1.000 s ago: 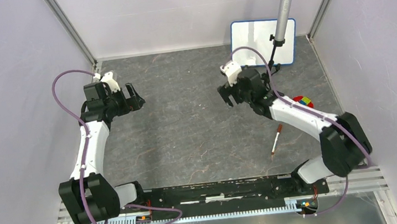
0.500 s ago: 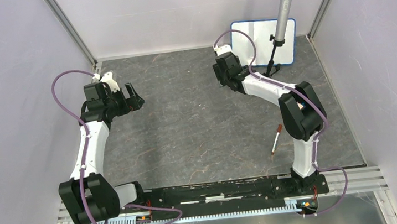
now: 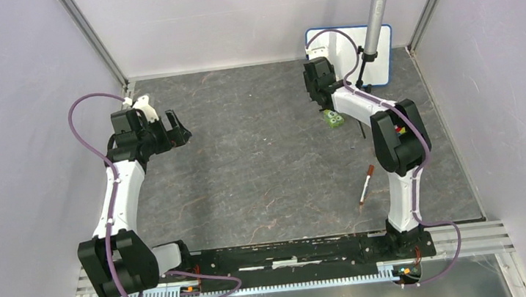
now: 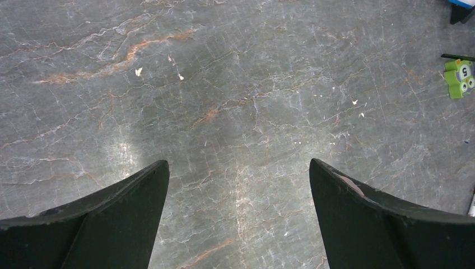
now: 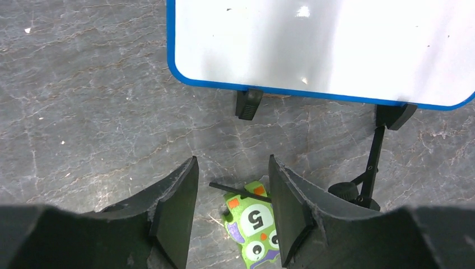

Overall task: Write a sentence on the whiteboard
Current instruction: Move the whiteboard to the center of the board.

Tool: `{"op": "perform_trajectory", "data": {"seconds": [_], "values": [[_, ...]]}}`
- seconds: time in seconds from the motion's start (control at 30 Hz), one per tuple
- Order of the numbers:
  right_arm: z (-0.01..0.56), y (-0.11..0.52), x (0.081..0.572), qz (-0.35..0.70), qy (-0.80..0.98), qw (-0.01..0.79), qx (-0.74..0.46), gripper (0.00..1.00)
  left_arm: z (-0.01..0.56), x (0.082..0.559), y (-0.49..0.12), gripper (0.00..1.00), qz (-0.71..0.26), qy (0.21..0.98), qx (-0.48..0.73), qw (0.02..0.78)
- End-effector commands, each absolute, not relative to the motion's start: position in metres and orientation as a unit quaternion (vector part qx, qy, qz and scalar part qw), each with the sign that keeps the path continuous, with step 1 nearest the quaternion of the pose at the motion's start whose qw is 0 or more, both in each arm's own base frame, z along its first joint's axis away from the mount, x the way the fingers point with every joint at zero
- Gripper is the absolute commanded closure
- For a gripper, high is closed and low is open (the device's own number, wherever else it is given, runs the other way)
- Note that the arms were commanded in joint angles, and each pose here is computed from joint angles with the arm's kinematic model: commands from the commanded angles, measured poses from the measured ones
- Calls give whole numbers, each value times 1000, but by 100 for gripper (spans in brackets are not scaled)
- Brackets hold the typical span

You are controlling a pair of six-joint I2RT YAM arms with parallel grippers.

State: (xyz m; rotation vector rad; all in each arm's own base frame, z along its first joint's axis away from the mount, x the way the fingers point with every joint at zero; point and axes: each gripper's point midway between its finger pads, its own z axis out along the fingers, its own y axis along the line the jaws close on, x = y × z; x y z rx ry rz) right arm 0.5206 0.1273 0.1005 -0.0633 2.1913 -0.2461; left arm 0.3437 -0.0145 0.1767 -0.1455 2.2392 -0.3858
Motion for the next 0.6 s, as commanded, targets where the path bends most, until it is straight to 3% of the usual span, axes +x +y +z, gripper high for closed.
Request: {"op": "perform_trajectory", "data": {"seconds": [0.0, 0.57], "values": [[115, 134, 541, -99, 868, 486, -17, 46, 190, 348, -17, 0, -165, 879, -66, 442], [90, 102, 571, -113, 865, 488, 15, 48, 192, 346, -16, 0, -163, 878, -66, 445]]}}
